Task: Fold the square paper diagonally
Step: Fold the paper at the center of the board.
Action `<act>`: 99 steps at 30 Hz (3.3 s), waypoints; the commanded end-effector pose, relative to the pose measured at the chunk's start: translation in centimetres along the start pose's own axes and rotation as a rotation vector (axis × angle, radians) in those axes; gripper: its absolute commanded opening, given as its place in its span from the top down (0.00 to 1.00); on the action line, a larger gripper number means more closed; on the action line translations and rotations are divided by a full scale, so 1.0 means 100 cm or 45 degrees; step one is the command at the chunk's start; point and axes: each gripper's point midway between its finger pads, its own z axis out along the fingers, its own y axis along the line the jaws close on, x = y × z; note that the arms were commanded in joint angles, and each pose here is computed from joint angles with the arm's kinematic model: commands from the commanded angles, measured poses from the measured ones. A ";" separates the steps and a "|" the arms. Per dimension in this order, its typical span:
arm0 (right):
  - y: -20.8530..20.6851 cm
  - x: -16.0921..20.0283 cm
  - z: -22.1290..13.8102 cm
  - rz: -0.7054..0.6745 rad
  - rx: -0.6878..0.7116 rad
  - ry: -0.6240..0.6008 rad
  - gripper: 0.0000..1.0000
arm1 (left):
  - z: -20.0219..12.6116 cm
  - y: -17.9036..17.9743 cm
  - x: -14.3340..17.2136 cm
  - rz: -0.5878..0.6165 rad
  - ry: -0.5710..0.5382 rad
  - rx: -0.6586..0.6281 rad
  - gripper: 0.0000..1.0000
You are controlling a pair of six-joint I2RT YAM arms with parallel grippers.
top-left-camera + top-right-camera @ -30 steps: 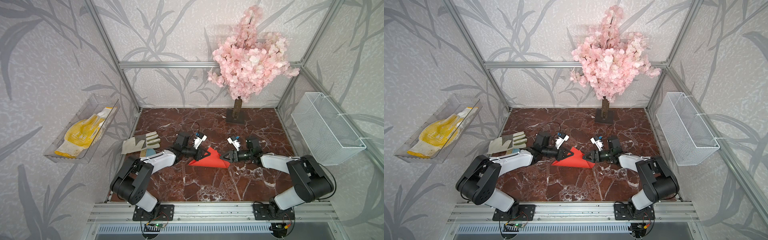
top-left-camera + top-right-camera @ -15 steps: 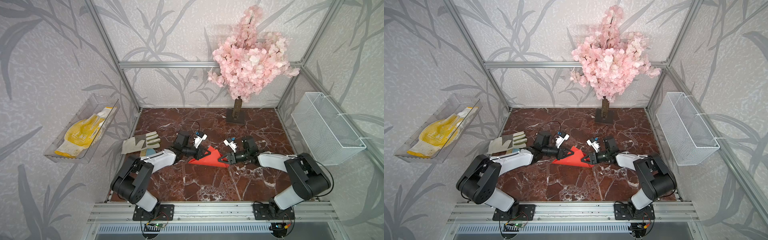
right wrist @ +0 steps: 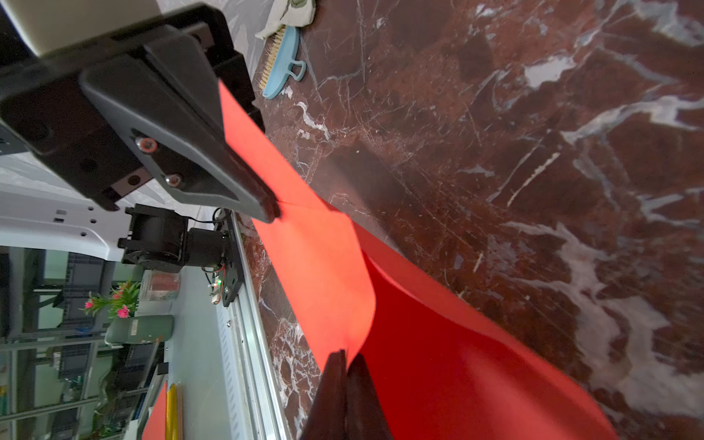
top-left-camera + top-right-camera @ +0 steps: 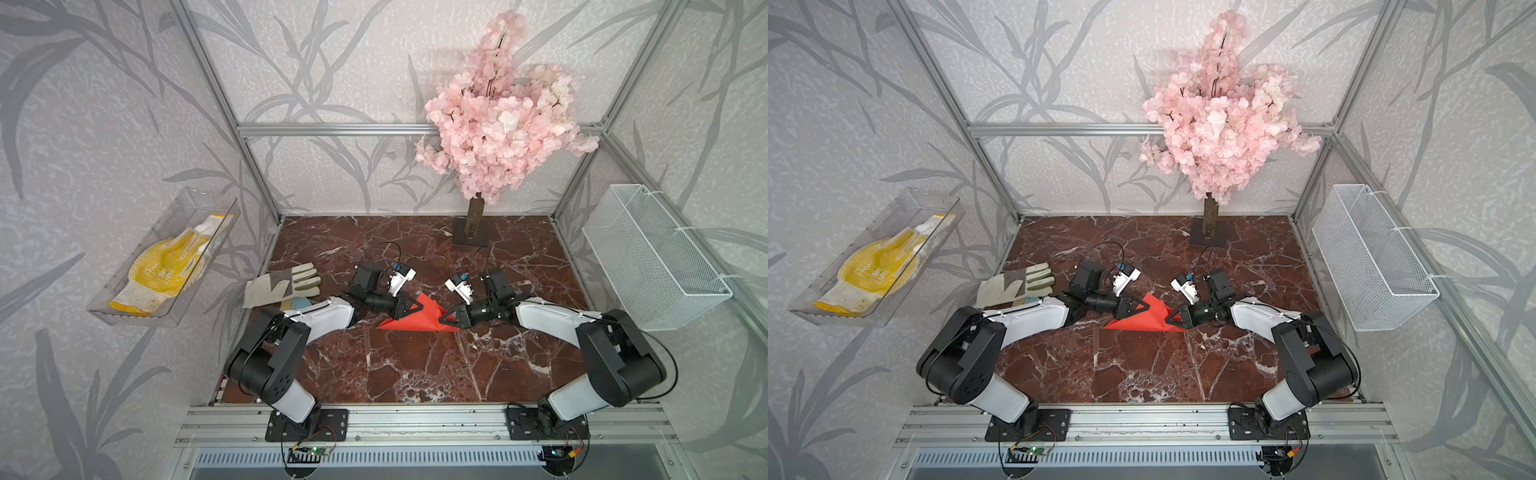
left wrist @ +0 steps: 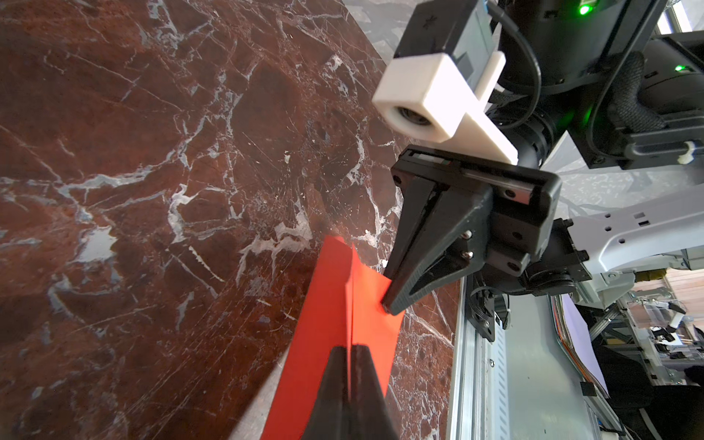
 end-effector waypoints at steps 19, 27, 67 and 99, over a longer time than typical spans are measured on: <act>0.009 -0.006 -0.001 -0.220 0.117 0.021 0.97 | 0.006 -0.001 -0.006 -0.019 0.021 0.042 0.85; 0.010 -0.011 -0.001 -0.275 0.145 0.036 0.96 | 0.008 -0.001 -0.004 -0.032 0.034 0.051 0.82; 0.011 -0.023 0.000 -0.489 0.213 0.182 0.96 | 0.012 -0.004 -0.002 -0.036 0.077 0.071 0.81; 0.013 -0.036 0.002 -0.546 0.235 0.226 0.96 | 0.012 -0.003 0.001 -0.039 0.095 0.067 0.81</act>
